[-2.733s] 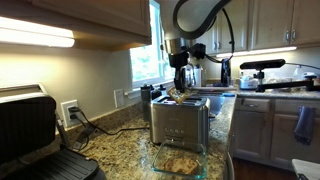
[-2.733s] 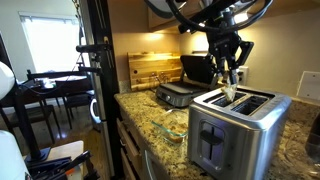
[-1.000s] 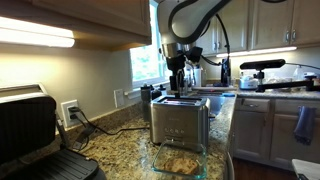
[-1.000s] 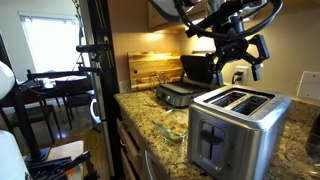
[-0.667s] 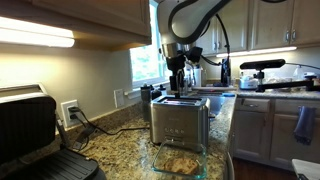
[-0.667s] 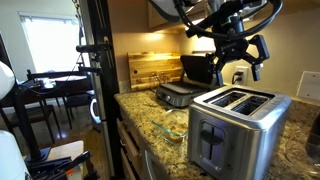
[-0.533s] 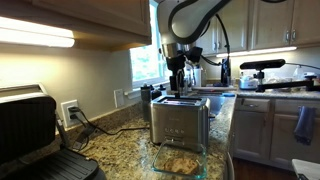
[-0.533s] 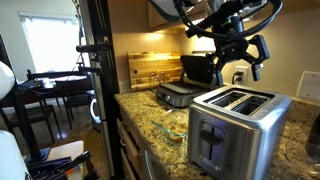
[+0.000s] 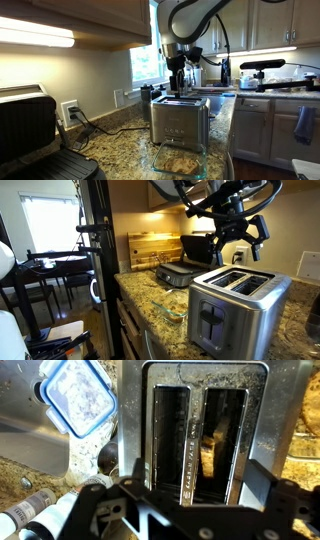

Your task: Put one slice of bread in the bread toaster then push the lever down

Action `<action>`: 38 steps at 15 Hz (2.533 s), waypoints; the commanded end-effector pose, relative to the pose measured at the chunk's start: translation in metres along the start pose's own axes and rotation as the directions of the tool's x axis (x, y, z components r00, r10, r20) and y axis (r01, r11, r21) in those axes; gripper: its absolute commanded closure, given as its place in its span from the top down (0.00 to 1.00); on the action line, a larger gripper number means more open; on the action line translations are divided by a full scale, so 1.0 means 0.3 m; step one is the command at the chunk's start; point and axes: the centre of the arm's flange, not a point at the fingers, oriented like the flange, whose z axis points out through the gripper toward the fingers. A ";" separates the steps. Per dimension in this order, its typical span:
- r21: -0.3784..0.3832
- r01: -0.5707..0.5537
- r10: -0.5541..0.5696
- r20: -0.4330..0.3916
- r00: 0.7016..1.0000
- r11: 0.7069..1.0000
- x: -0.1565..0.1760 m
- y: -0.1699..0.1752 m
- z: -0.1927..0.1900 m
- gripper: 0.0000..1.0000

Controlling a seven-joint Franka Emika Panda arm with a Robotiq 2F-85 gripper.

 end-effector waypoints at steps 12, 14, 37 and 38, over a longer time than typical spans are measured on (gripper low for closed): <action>0.021 0.010 -0.010 -0.014 1.000 1.000 -0.032 -0.019 -0.031 1.00; 0.020 0.009 -0.008 -0.018 1.000 1.000 -0.044 -0.012 -0.041 1.00; 0.066 -0.063 0.064 -0.018 0.998 0.996 -0.252 0.122 -0.044 1.00; 0.067 -0.064 0.065 -0.017 0.998 0.996 -0.265 0.123 -0.048 1.00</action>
